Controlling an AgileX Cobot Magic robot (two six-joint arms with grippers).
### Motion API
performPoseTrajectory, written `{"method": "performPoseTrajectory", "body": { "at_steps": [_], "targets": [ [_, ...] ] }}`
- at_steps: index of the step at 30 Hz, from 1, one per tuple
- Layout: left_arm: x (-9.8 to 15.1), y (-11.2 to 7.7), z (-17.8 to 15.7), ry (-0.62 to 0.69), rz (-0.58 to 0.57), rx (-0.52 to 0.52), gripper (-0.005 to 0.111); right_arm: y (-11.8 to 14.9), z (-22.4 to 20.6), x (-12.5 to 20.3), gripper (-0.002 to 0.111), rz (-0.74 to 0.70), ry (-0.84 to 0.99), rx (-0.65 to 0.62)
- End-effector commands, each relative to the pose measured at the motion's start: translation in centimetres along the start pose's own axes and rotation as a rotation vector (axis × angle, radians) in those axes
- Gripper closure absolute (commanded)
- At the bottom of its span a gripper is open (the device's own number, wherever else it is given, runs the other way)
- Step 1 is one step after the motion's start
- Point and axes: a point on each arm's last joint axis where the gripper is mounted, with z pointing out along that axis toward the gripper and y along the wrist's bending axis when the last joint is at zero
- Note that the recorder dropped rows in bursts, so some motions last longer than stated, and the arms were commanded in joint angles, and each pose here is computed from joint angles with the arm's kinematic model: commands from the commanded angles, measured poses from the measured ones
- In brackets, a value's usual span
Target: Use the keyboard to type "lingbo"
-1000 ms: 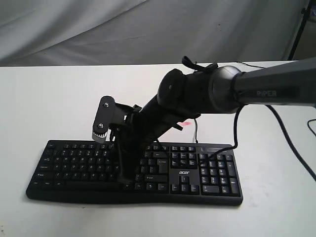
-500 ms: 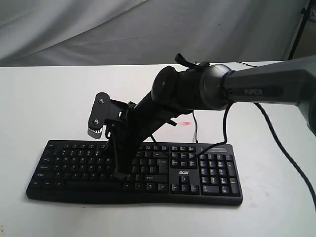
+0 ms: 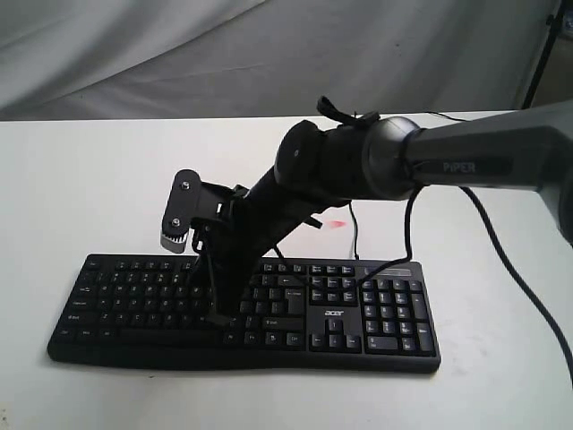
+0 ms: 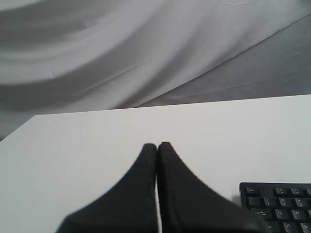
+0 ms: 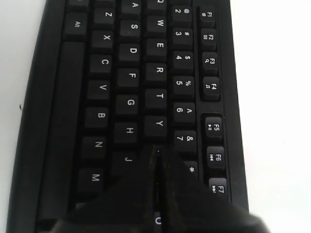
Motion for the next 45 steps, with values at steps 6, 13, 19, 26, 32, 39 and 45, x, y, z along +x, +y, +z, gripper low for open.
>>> {"method": "performPoseTrajectory", "body": {
  "at_steps": [6,13,19,26,32,39,45],
  "targets": [
    [0.15,-0.04,0.06,0.004,-0.003,0.005,0.106,-0.31,0.55,0.5,0.108,-0.011,0.027,0.015],
    [0.15,-0.04,0.06,0.004,-0.003,0.005,0.106,-0.37,0.51,0.6,0.108,-0.016,0.032,0.015],
    [0.15,-0.04,0.06,0.004,-0.003,0.005,0.106,-0.37,0.51,0.6,0.108,-0.016,0.032,0.015],
    [0.15,-0.04,0.06,0.004,-0.003,0.005,0.106,-0.24,0.51,0.63,0.108,-0.026,0.035,0.0],
    [0.15,-0.04,0.06,0.004,-0.003,0.005,0.106,-0.2,0.51,0.64,0.108,-0.028,0.036,-0.004],
    [0.15,-0.04,0.06,0.004,-0.003,0.005,0.106,-0.2,0.51,0.64,0.108,-0.03,0.036,-0.004],
    [0.15,-0.04,0.06,0.004,-0.003,0.005,0.106,-0.2,0.51,0.64,0.108,-0.03,0.036,-0.004]
  ]
}}
